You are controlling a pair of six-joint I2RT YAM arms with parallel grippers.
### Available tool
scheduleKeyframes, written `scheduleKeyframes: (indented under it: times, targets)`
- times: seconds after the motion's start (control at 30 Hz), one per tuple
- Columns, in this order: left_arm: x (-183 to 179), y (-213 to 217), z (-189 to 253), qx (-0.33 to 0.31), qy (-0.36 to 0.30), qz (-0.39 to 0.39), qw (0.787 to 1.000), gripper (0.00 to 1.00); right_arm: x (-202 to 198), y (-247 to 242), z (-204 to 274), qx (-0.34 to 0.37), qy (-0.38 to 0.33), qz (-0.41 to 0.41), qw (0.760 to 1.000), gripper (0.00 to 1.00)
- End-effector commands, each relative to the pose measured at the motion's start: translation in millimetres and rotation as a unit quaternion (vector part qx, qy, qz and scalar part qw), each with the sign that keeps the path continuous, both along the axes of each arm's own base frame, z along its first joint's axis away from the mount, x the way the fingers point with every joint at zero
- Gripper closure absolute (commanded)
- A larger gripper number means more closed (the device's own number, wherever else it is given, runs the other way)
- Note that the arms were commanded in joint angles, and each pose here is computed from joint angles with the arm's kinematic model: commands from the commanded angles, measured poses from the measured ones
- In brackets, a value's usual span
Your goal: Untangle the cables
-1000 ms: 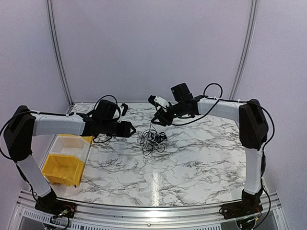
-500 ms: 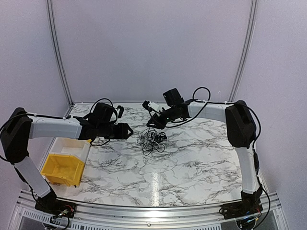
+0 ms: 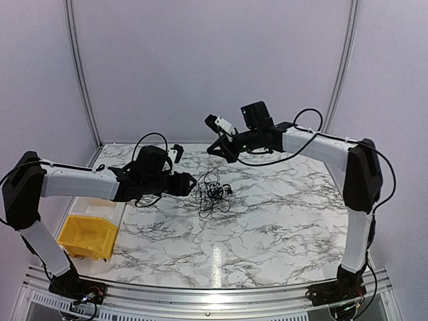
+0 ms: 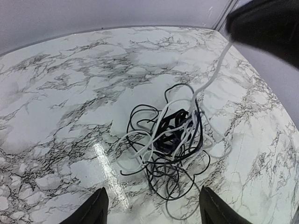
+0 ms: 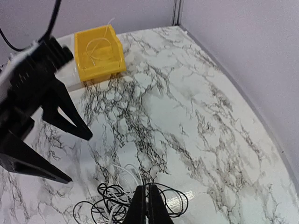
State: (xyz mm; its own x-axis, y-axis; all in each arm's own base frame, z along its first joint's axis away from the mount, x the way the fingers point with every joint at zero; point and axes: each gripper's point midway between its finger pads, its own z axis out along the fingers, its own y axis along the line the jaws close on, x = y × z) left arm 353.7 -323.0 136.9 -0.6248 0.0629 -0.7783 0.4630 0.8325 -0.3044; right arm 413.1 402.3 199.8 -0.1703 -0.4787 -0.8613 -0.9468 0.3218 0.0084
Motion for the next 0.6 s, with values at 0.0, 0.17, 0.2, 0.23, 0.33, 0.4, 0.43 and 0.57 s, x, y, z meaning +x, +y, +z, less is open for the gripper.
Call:
scheduleKeyframes:
  times: [0.0, 0.17, 0.2, 0.23, 0.33, 0.4, 0.43, 0.57]
  targets:
    - [1.7, -12.1, 35.6, 0.0, -0.098, -0.005, 0.995, 0.3, -34.1, -3.5, 90.0, 0.061, -0.053, 0.028, 0.996, 1.0]
    - [-6.1, -29.2, 64.8, -0.025, -0.144, -0.022, 0.989, 0.29, -58.9, -10.8, 110.0, 0.068, -0.052, 0.045, 0.995, 1.0]
    - [-10.0, -33.4, 72.1, -0.031, -0.155, -0.028, 0.987, 0.29, -63.9, -11.6, 112.9, 0.069, -0.055, 0.047, 0.995, 1.0]
    - [-13.7, -37.4, 79.3, -0.037, -0.167, -0.035, 0.985, 0.29, -68.2, -12.2, 114.8, 0.068, -0.057, 0.049, 0.995, 1.0]
    - [-24.9, -46.4, 96.9, -0.052, -0.191, -0.049, 0.979, 0.31, -76.5, -15.2, 120.1, 0.069, -0.064, 0.05, 0.994, 1.0]
    - [-29.4, -48.1, 104.1, -0.06, -0.194, -0.049, 0.978, 0.32, -80.7, -18.2, 123.4, 0.069, -0.066, 0.049, 0.994, 1.0]
    - [-31.9, -48.6, 107.7, -0.064, -0.197, -0.052, 0.977, 0.33, -83.1, -19.4, 125.3, 0.07, -0.067, 0.05, 0.994, 1.0]
    - [-34.2, -57.9, 113.5, -0.066, -0.206, -0.073, 0.974, 0.37, -94.4, -25.1, 138.4, 0.084, -0.07, 0.057, 0.992, 1.0]
